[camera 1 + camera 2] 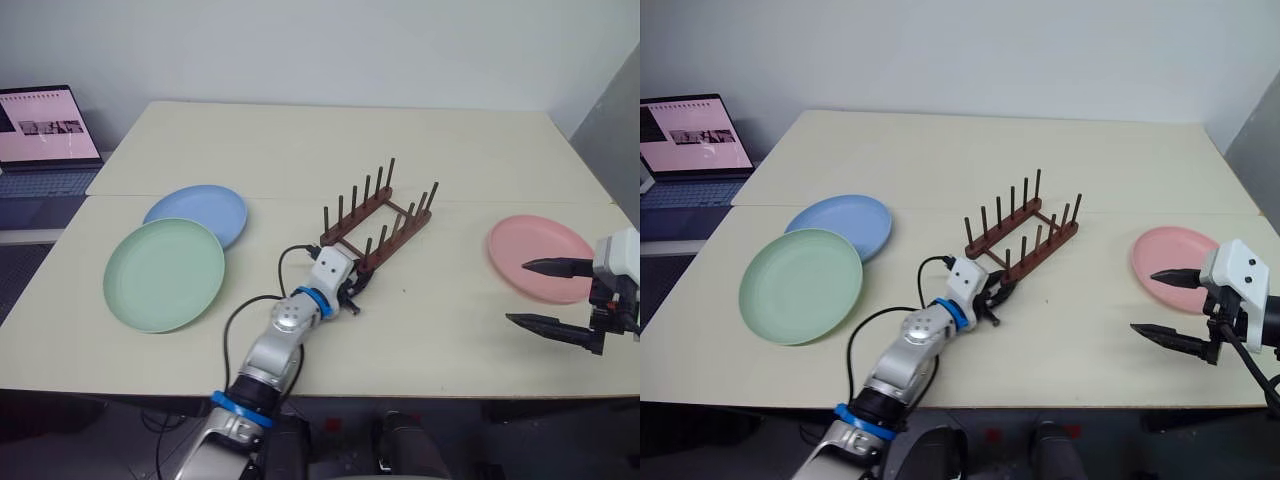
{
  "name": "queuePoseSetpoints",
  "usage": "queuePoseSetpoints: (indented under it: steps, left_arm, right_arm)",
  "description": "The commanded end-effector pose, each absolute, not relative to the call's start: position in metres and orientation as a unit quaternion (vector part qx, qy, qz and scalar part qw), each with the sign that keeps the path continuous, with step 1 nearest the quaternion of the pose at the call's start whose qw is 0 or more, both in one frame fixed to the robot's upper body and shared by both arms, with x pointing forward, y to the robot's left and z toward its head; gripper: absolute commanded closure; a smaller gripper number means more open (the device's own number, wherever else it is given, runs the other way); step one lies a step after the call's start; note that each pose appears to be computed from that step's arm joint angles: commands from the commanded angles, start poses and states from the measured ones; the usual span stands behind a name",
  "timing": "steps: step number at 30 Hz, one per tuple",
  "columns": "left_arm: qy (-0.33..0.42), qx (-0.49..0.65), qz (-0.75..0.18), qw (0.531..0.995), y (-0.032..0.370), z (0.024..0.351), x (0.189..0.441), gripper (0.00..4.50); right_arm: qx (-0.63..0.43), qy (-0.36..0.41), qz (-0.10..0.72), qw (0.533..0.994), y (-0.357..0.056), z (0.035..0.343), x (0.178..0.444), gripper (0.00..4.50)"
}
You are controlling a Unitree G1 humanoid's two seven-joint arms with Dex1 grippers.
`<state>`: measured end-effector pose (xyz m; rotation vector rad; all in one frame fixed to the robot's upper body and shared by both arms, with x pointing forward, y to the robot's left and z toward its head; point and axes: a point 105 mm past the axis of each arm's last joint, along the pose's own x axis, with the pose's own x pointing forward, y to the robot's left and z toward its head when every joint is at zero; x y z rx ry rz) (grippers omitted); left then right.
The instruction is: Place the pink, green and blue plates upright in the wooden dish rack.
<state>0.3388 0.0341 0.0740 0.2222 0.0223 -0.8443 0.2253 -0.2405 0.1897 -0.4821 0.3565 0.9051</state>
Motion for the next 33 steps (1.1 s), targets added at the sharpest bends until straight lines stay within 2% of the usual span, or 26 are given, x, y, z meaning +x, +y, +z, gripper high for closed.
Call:
queuePoseSetpoints:
  steps: [1,3,7,14,20,25,27,33]
  left_arm:
    - [-0.038,0.125,-0.499,0.856,0.029,0.1,0.32,3.49]
    - [-0.036,0.144,-0.553,0.82,0.033,0.103,0.31,3.49]
    - [-0.018,0.17,-0.622,0.764,0.04,0.103,0.306,3.49]
    - [-0.008,0.192,-0.682,0.706,0.03,0.099,0.31,3.49]
    - [-0.007,0.197,-0.676,0.71,0.021,0.099,0.33,3.49]
    - [-0.002,0.204,-0.674,0.71,0.024,0.093,0.336,3.49]
    - [0.0,0.198,-0.668,0.717,0.028,0.093,0.339,2.75]
    - [-0.008,0.223,-0.655,0.722,0.05,0.1,0.345,0.96]
  right_arm:
    - [-0.242,0.162,0.428,0.856,-0.24,0.2,0.216,0.0]
    - [-0.24,0.175,0.427,0.854,-0.242,0.197,0.209,0.0]
    - [-0.235,0.19,0.418,0.857,-0.245,0.192,0.198,0.0]
    - [-0.224,0.199,0.408,0.862,-0.241,0.183,0.185,0.0]
    - [-0.217,0.204,0.395,0.869,-0.241,0.18,0.177,0.0]
    - [-0.217,0.205,0.391,0.871,-0.24,0.178,0.174,0.0]
    - [-0.217,0.204,0.392,0.871,-0.239,0.177,0.175,0.0]
    - [-0.229,0.213,0.393,0.865,-0.239,0.171,0.181,0.0]
